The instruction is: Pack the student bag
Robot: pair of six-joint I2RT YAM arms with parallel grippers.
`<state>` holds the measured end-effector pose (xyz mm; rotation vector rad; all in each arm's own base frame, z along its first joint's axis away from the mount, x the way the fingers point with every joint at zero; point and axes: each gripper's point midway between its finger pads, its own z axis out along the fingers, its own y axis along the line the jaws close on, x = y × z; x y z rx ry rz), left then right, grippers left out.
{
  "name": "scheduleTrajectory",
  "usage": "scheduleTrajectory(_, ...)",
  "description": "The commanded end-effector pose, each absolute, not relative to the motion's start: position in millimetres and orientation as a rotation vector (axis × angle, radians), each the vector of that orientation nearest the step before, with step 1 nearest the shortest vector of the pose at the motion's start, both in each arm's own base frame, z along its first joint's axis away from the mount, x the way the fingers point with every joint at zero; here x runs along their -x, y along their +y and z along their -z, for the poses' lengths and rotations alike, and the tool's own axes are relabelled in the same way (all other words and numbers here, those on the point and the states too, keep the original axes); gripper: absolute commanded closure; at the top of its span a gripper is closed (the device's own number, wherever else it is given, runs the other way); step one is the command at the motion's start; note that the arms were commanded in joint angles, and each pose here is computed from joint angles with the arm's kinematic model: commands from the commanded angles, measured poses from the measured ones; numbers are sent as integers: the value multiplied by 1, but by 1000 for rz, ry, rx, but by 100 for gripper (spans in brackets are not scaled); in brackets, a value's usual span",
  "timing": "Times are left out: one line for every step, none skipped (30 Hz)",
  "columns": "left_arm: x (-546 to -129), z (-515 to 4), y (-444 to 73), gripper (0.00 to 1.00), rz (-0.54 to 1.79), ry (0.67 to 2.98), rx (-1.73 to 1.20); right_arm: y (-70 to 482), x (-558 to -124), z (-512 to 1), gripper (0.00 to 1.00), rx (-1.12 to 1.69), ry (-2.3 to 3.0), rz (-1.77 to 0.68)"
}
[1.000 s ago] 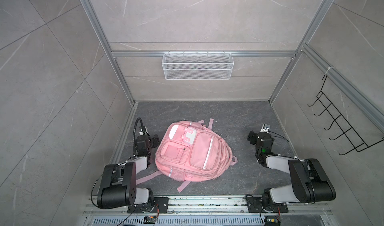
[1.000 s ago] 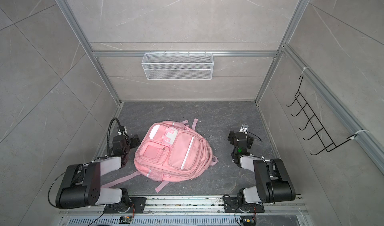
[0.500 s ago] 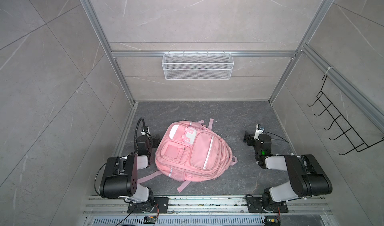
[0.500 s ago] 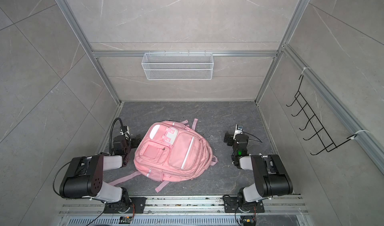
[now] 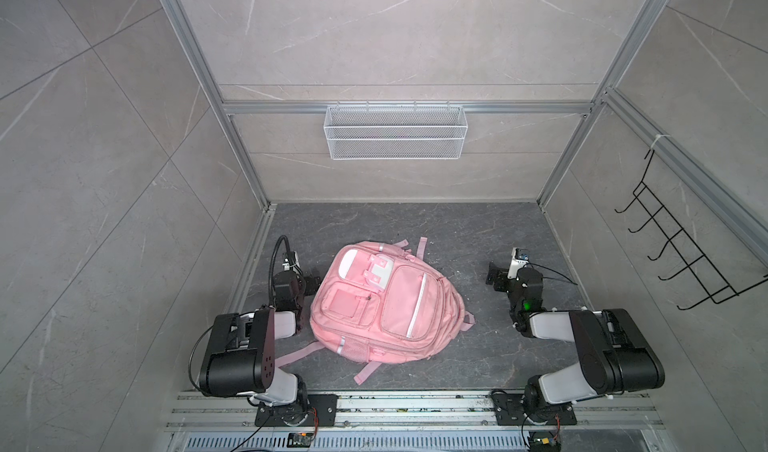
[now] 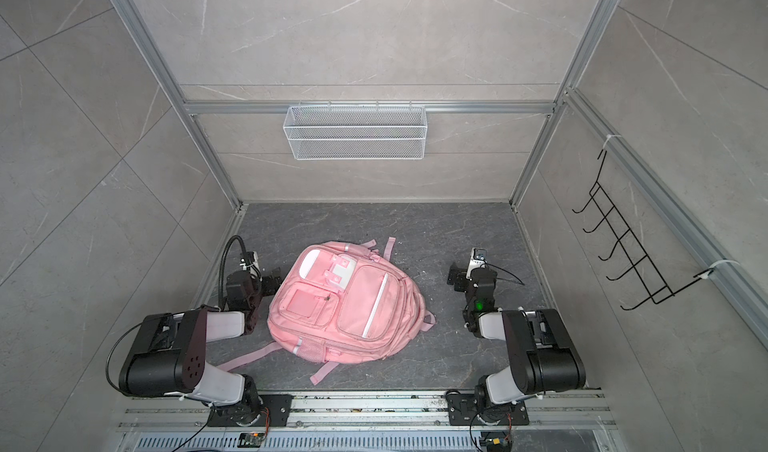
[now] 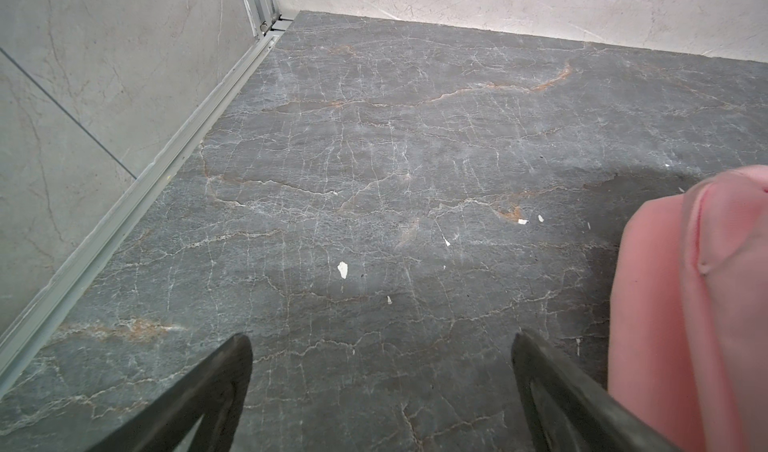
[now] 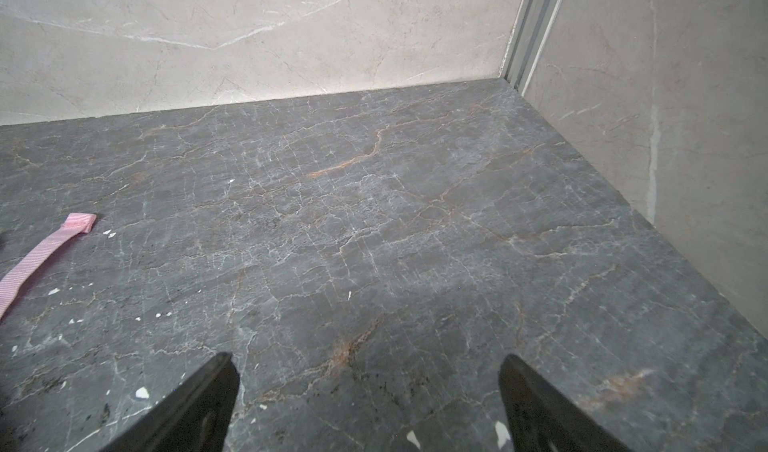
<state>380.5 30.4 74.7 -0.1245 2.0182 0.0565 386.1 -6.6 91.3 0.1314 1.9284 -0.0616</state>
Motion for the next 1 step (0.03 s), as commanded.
scheduleTrajectory(-385,-85,28,0,-53,1966,92,-6,-387,-96,0,-117,1905,64)
